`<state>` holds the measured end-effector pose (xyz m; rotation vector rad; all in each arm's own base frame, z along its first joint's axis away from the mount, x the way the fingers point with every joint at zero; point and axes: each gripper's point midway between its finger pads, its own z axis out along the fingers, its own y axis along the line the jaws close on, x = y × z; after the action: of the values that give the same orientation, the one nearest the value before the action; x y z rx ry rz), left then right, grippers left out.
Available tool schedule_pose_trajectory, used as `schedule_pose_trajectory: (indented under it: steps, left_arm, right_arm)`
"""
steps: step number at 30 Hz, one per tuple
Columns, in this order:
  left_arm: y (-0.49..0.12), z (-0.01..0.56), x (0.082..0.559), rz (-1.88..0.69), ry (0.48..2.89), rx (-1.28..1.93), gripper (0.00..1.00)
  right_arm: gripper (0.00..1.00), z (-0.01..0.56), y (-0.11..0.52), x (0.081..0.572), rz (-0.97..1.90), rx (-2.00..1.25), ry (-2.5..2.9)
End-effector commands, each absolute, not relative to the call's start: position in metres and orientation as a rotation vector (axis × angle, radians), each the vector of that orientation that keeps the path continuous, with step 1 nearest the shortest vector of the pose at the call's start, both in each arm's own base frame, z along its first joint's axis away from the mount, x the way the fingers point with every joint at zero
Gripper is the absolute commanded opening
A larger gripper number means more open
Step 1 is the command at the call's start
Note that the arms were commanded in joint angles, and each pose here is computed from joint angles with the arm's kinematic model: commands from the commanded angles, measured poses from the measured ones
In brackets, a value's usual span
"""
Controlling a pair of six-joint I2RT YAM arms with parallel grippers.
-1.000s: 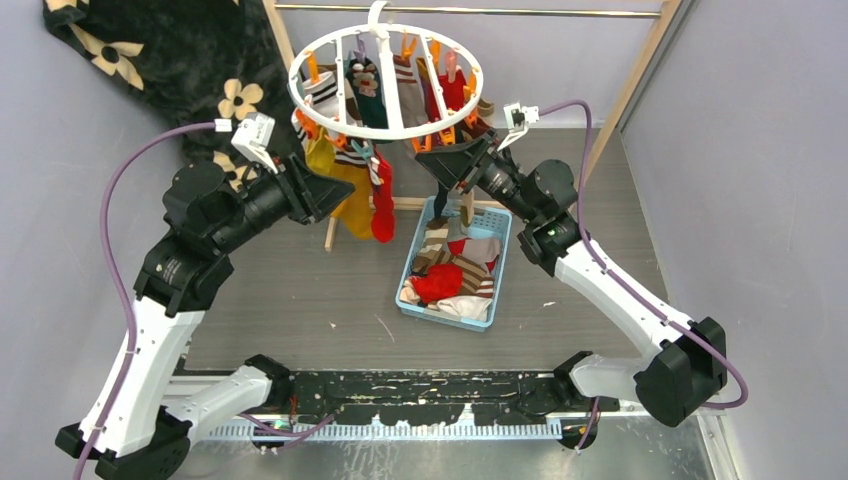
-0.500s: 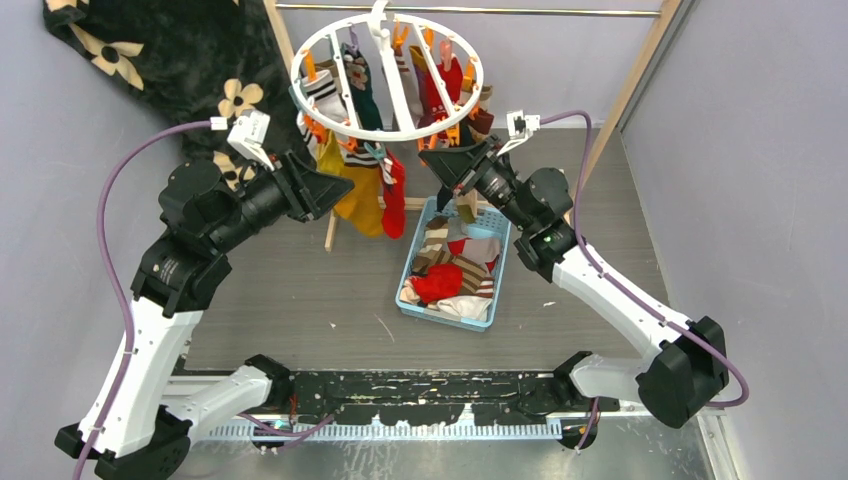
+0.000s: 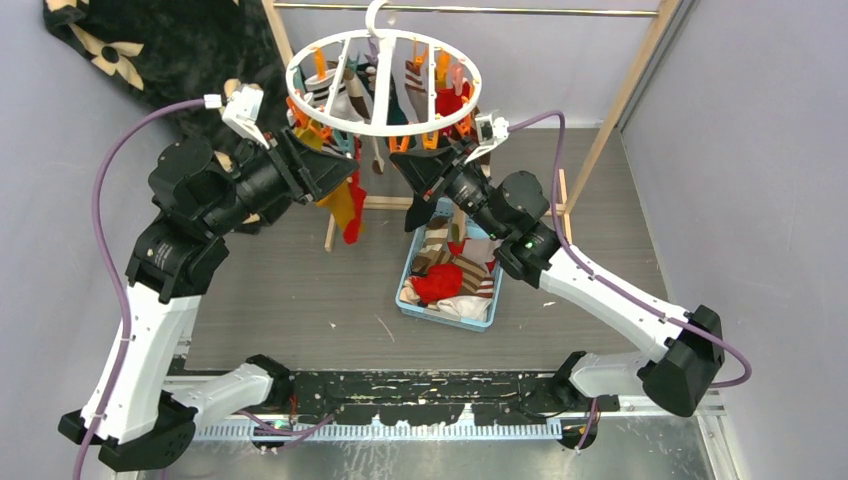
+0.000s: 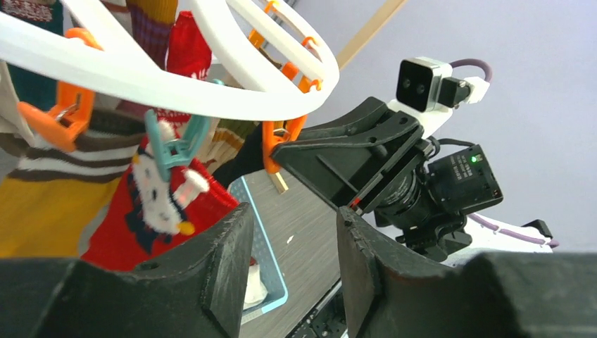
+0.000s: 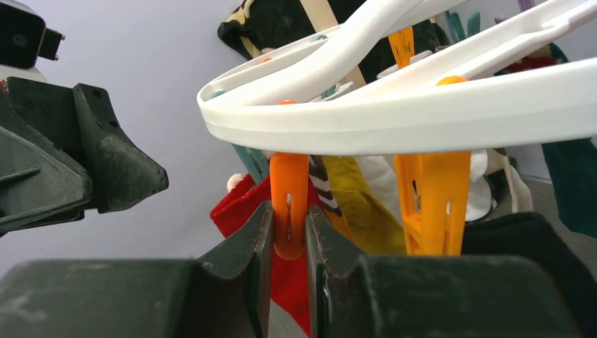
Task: Clip the socks to the hanger
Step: Open the clamp at the hanger.
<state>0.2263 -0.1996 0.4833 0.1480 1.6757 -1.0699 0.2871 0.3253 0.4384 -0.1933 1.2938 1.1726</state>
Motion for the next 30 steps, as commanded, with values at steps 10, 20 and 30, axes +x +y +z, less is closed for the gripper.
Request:
schedule_pose_trajectory:
  steps: [10, 20, 30]
  left_arm:
    - [-0.225, 0.502, 0.246, -1.053, 1.641, 0.265, 0.54]
    - [-0.236, 0.487, 0.282, -0.940, 1.660, 0.264, 0.53]
    - [-0.256, 0.489, 0.292, -0.925, 1.649, 0.293, 0.52]
  right_arm:
    - [0.06, 0.454, 0.347, 0.296, 1.057, -0.197, 1.269]
    - [0.05, 0.452, 0.339, 0.296, 1.019, -0.182, 1.278]
    - [0.05, 0.453, 0.338, 0.291, 1.028, -0.186, 1.277]
